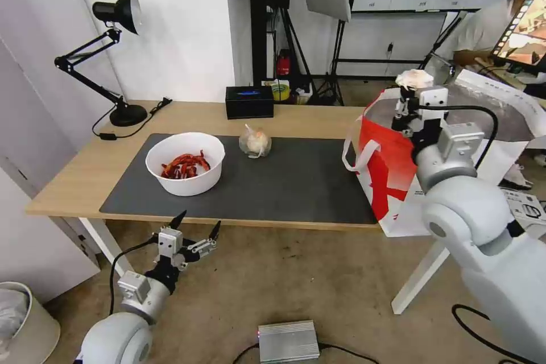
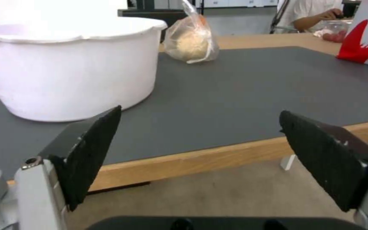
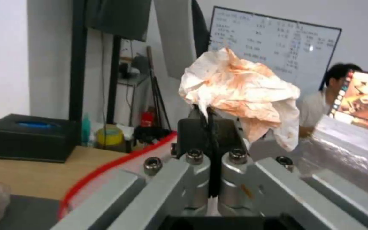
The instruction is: Pick up the trash from the table and place it into the takeout bag.
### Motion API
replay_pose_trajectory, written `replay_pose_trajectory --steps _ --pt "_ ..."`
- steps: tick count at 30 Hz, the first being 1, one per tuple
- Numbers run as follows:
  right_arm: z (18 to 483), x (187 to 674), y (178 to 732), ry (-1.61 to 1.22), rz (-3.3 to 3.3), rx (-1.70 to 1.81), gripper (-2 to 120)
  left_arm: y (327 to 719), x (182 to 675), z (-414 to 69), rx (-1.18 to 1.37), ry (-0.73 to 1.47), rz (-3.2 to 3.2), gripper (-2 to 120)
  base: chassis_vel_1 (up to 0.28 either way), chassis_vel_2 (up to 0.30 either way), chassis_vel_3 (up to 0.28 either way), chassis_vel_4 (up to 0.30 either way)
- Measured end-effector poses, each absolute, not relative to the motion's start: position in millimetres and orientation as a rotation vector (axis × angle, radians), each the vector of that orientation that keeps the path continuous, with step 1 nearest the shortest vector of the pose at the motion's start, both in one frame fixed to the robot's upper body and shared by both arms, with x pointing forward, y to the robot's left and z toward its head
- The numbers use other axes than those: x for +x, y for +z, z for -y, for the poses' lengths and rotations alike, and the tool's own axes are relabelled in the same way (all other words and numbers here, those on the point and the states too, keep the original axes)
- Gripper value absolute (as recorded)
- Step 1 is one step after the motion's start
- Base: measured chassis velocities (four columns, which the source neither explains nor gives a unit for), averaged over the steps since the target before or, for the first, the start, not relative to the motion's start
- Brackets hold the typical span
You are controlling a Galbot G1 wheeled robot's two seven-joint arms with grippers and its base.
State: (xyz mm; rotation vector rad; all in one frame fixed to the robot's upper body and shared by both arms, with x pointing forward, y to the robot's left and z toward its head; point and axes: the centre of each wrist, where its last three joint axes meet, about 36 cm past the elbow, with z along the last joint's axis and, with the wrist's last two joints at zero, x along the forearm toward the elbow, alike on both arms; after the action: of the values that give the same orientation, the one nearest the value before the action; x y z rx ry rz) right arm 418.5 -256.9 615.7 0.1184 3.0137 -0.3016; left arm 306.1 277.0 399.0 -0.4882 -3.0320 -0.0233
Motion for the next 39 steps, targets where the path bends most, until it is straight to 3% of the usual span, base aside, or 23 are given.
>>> replay_pose_trajectory --steps 17,20,21,27,31,36,39 --pt "276.0 417.0 615.5 -0.272 -3.059 0.189 3 397.3 306.7 -272.4 -0.496 -0.008 3.029 100 0.000 0.000 0.000 0.000" --pt "278.0 415.3 616.4 -0.263 -3.059 0.207 14 397.7 306.7 -272.7 -0.496 -0.011 3.029 100 0.000 0.000 0.000 0.000" --pt "279.8 413.8 617.4 -0.265 -3.056 0.216 22 398.4 306.7 -272.8 -0.496 -0.012 3.031 100 0.000 0.000 0.000 0.000" --pt "283.1 409.6 619.9 -0.280 -3.052 0.223 40 400.6 306.9 -273.1 -0.497 -0.015 3.036 100 0.000 0.000 0.000 0.000" --pt "283.1 406.6 620.4 -0.283 -3.058 0.227 60 401.2 307.5 -273.5 -0.501 -0.019 3.036 100 0.000 0.000 0.000 0.000" --pt "284.7 405.8 620.8 -0.289 -3.058 0.235 72 401.8 307.7 -272.9 -0.505 -0.017 3.037 100 0.000 0.000 0.000 0.000" --pt "286.0 404.8 621.7 -0.293 -3.055 0.241 86 403.2 306.9 -273.2 -0.508 -0.020 3.038 100 0.000 0.000 0.000 0.000"
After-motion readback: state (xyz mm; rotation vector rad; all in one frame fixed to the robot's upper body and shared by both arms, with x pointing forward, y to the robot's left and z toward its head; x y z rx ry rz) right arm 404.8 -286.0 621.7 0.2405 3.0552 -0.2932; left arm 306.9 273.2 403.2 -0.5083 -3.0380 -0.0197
